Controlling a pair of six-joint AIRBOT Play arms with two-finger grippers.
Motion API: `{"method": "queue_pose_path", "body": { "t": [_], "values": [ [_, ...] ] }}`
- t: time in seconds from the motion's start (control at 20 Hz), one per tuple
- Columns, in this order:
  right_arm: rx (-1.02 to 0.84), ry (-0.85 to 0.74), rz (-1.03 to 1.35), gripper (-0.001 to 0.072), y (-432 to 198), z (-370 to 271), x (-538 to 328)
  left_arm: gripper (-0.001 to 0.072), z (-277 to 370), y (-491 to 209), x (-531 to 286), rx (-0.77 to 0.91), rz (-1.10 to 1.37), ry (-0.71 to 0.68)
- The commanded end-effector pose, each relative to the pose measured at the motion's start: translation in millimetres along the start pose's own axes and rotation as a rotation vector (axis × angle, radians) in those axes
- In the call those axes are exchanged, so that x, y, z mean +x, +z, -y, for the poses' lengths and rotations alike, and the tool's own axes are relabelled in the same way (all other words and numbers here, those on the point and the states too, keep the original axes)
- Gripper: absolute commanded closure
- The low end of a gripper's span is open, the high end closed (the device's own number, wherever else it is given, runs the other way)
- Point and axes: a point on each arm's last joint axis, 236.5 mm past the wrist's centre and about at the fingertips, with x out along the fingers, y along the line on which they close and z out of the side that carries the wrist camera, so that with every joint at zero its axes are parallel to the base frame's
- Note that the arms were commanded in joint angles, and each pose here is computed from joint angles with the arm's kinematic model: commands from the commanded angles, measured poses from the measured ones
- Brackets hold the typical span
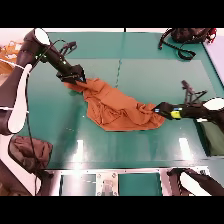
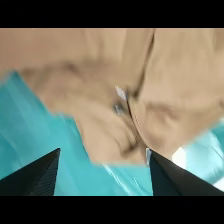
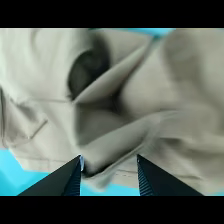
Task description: Fold the shirts.
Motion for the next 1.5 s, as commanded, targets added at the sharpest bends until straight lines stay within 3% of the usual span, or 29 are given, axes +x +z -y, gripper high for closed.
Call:
{"method": "queue_pose_path", "body": {
  "t": [0.0, 0.15, 0.25, 0.4, 0.45, 0.5, 0.55, 0.95, 1.1, 1.3, 1.35, 1.45],
  "values": [
    [0.191, -0.025, 0.038, 0.0309, 17.9, 43.7, -29.2, 0.0092, 10.5, -33.2, 0.9, -0.065, -0.145, -0.047],
    [0.314, -0.071, 0.026, 0.0309, 18.2, 87.5, -29.9, 0.0093, 21.6, -39.3, -3.6, -0.071, -0.161, -0.084],
    [0.336, -0.089, -0.015, 0.031, 11.5, 99.6, -21.2, 0.0287, 27.7, -55.3, -10.2, -0.059, -0.17, -0.088],
    [0.367, -0.101, -0.028, 0.0309, 10.3, 111.5, -8.2, 0.0281, 36.9, -94.8, -13.4, -0.081, -0.174, -0.094],
    [0.38, -0.107, -0.027, 0.0309, 10.4, 115.8, -5.2, 0.025, 37.5, -107.8, -8.1, -0.107, -0.151, -0.095],
    [0.386, -0.114, -0.024, 0.0309, 10.9, 119.9, -2.6, 0.0105, 35.9, -117.0, 0.1, -0.136, -0.111, -0.094],
    [0.392, -0.119, -0.021, 0.0309, 12.1, 123.4, 0.3, 0.007, 36.3, -125.4, 12.6, -0.165, -0.068, -0.103],
    [0.365, -0.143, -0.068, 0.0315, 8.1, 124.0, 42.2, 0.0071, 90.0, -132.1, 139.3, -0.098, 0.07, -0.118],
    [0.34, -0.141, -0.098, 0.042, 3.0, 119.2, 53.1, 0.007, 99.6, -140.6, 169.4, -0.098, 0.024, -0.121],
    [0.318, -0.137, -0.089, 0.0666, 7.4, 118.9, 52.0, 0.0095, 100.0, -125.5, 173.8, -0.103, 0.082, -0.131],
    [0.314, -0.136, -0.084, 0.0671, 10.1, 118.3, 51.2, 0.0263, 99.2, -123.0, 173.7, -0.083, 0.094, -0.127],
    [0.305, -0.134, -0.079, 0.0684, 13.8, 117.0, 49.8, 0.0305, 95.5, -118.0, 172.9, -0.062, 0.116, -0.116]
  ]
}}
